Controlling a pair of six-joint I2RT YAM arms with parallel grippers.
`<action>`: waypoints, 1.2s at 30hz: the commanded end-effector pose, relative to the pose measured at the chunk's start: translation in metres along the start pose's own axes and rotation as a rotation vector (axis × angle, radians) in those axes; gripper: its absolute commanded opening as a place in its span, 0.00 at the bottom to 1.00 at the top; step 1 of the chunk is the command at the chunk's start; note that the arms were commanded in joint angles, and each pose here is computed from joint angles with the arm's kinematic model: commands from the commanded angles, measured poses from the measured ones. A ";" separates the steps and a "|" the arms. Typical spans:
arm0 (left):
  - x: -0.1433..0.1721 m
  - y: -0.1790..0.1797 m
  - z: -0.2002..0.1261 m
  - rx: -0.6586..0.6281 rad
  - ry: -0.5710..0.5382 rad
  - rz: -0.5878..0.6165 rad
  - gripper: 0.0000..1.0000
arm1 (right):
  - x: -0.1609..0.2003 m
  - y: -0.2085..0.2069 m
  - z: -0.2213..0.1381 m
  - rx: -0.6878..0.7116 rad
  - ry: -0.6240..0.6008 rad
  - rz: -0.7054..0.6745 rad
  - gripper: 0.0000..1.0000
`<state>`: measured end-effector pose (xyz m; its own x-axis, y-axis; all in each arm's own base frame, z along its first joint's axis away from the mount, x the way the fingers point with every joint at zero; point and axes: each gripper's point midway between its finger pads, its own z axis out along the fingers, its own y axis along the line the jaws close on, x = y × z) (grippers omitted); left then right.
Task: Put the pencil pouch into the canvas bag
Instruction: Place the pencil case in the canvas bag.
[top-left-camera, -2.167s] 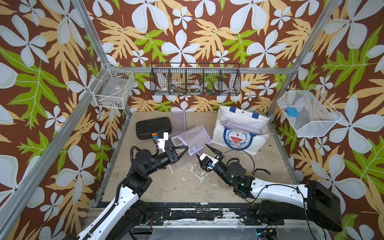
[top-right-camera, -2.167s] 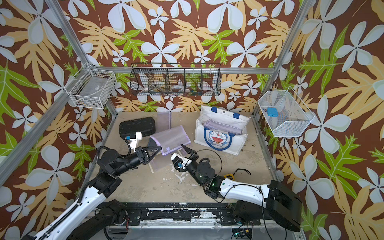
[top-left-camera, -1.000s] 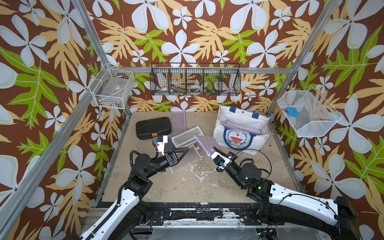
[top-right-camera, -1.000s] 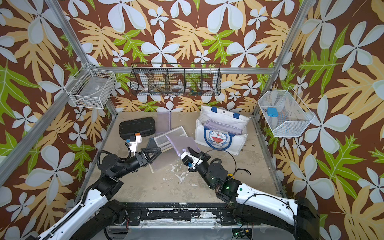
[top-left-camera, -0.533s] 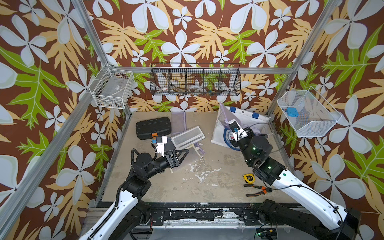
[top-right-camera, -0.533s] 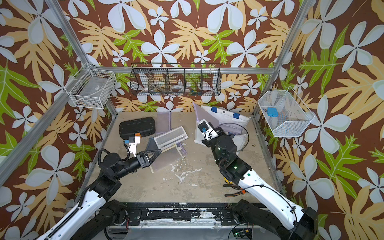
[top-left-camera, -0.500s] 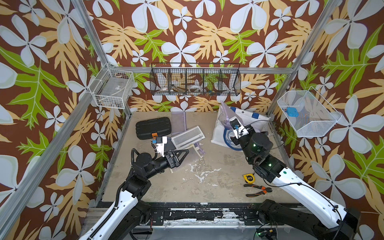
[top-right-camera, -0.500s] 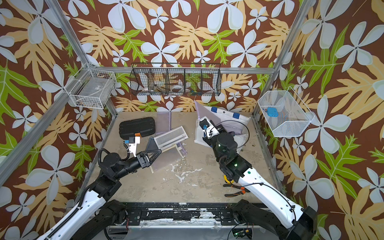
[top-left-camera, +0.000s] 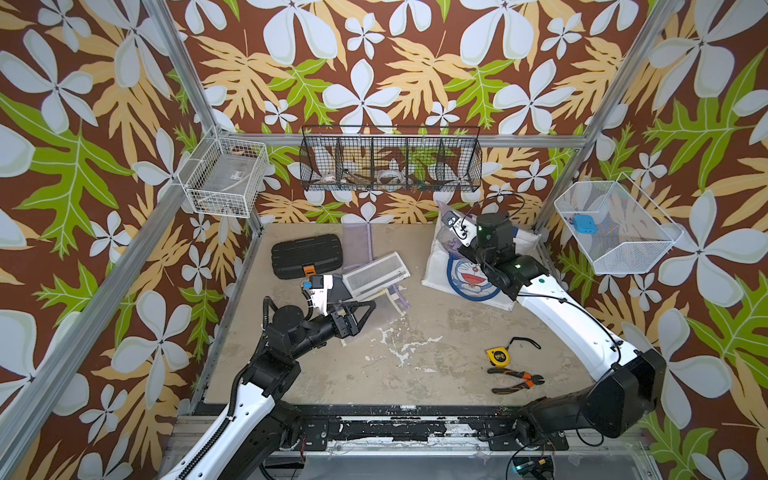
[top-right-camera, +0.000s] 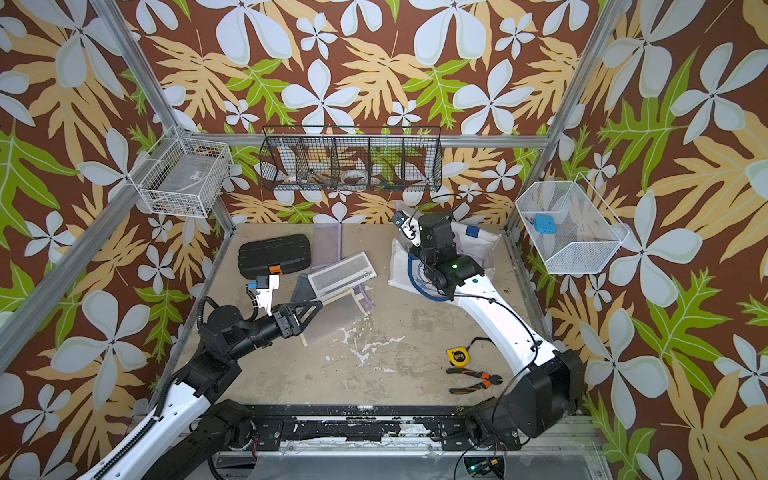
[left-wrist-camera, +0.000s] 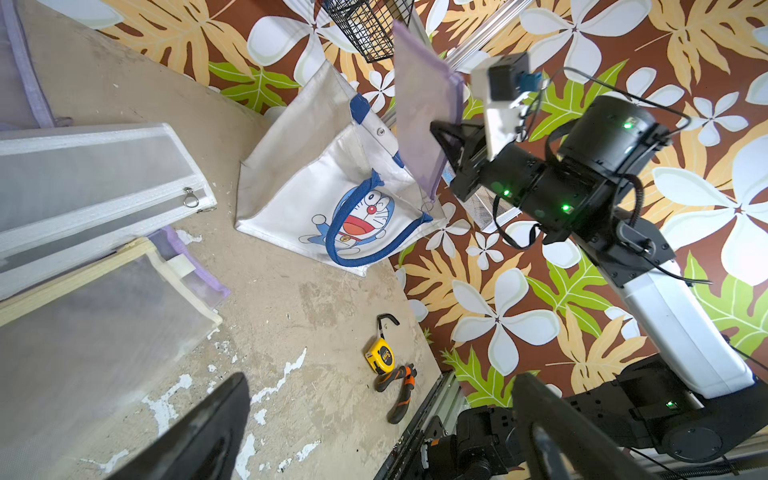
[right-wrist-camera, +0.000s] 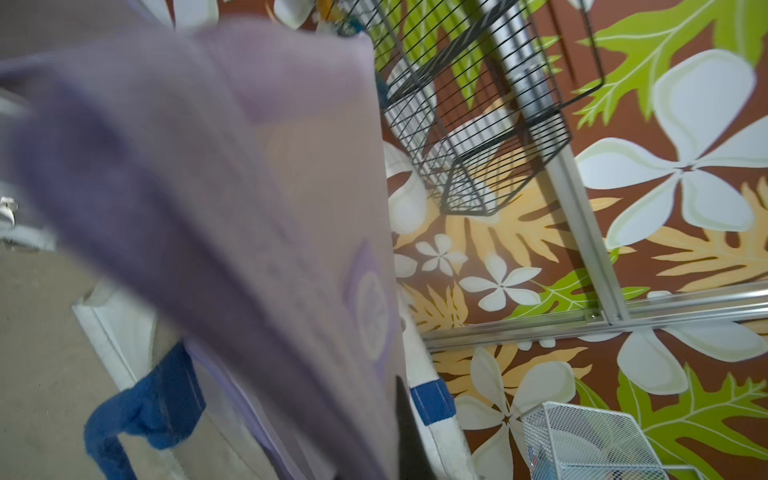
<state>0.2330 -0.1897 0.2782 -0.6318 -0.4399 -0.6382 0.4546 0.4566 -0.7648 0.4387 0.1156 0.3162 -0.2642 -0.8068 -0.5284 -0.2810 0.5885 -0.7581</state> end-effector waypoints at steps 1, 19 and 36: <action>-0.001 0.002 0.000 -0.017 0.001 0.025 1.00 | 0.017 0.002 0.010 -0.032 0.047 -0.026 0.00; -0.002 0.023 -0.007 -0.145 -0.013 0.094 1.00 | 0.070 0.020 0.052 -0.028 0.250 -0.032 0.41; 0.038 0.156 -0.013 -0.568 0.029 -0.063 0.92 | -0.018 0.013 -0.054 -0.084 -0.083 0.235 0.68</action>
<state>0.2666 -0.1364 0.1430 -0.6875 -0.4180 -0.5939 0.0733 0.7736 -0.6294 0.4056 0.1251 0.3306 -0.2785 -0.7186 -0.6372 -0.2692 0.6953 -0.6665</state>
